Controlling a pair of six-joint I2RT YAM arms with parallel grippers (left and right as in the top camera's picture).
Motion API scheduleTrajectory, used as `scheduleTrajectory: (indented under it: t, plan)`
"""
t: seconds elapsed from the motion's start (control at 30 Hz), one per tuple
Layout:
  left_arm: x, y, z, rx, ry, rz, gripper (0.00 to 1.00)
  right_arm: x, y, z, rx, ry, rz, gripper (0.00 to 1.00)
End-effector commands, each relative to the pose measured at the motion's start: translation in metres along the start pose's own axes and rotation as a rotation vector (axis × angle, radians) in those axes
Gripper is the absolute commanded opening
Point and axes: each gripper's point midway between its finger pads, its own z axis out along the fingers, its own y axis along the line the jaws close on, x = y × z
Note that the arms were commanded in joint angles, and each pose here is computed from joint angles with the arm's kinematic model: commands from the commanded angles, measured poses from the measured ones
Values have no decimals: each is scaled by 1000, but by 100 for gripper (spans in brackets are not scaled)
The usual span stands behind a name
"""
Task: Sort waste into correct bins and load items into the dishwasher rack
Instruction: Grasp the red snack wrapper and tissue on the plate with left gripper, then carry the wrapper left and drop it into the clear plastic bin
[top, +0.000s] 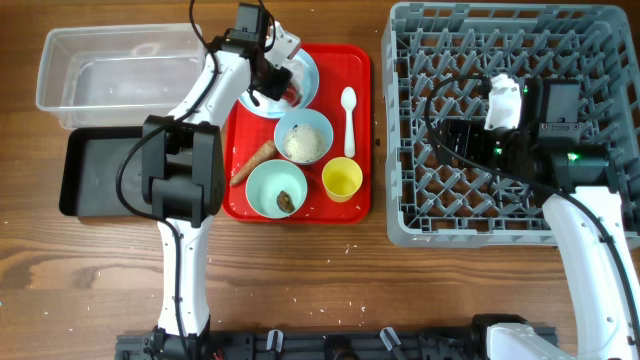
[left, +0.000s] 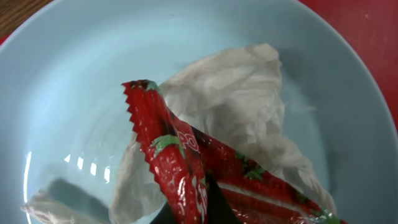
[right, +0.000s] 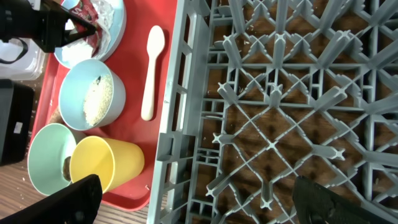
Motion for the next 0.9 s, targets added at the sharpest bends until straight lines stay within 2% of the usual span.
scheduleTrajectory:
  t: [0.0,0.07,0.13,0.23,0.33,0.4,0.5,0.67,0.73,0.87]
  plan:
    - [17,3,18,-24,57,-88,4,-5,5,-2,-19,-10,-26,100]
    - [-2,9,-2,-44,5,-176,4,-5,6,-2,-20,-10,-26,100]
    - [-31,15,-43,-63,-82,-269,4,-5,6,-2,-20,-10,-26,100]
    - [-60,18,-110,-85,-198,-315,4,-5,6,-2,-20,-11,-26,100]
    - [-69,22,-175,-107,-278,-336,4,-5,5,-2,-19,-11,-26,100]
    - [-68,31,-200,-122,-306,-367,4,-6,6,-2,-20,-12,-27,100]
    - [-53,66,-224,-174,-329,-460,4,-7,6,-2,-20,-17,-28,100]
    - [-8,163,-239,-293,-359,-629,4,-7,6,-2,-21,-18,-28,100]
    - [15,193,-228,-320,-333,-686,4,-8,6,-2,-21,-21,-29,100]
    - [53,217,-181,-312,-228,-752,4,-9,6,-2,-22,-24,-31,100]
